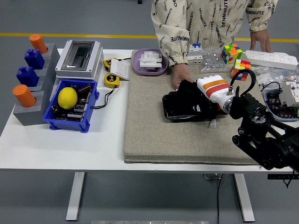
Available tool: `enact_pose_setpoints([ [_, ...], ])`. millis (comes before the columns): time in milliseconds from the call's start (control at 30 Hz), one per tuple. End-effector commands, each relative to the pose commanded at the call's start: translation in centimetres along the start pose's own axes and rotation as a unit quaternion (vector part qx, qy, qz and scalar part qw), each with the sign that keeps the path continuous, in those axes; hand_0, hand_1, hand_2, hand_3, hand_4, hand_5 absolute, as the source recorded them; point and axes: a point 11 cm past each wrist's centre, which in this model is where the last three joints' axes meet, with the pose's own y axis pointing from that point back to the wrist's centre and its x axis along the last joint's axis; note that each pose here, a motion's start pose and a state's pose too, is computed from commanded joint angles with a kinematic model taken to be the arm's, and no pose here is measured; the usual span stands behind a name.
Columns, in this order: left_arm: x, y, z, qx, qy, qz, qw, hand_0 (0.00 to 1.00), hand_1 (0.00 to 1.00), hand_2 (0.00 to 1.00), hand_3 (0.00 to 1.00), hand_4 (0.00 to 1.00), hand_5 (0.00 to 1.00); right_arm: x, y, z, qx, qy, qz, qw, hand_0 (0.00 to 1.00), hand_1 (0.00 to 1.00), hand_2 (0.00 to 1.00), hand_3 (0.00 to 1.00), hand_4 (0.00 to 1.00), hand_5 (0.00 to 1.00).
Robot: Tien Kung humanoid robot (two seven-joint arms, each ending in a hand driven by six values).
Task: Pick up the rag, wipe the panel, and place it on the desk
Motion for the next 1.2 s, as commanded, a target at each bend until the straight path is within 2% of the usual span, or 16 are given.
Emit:
enact_pose_setpoints([
  [700,-0.2,0.0,-0.1,0.0,0.004,-0.002,1.0,0.65,0.662,0.695,0.581,0.683,0.448,-0.5,3.3,9.2,-0.088,0.022,-0.011,0.996,0.387,0.419,0.475,0.501,0.967,0.176],
  [1200,-0.2,0.0,-0.2,0.001,0.006,-0.002,1.0,0.65,0.662,0.695,0.582,0.684,0.449,-0.7,5.8,13.3,-0.127,0.035,-0.019,0.991,0.388,0.419,0.475,0.501,0.966,0.176],
])
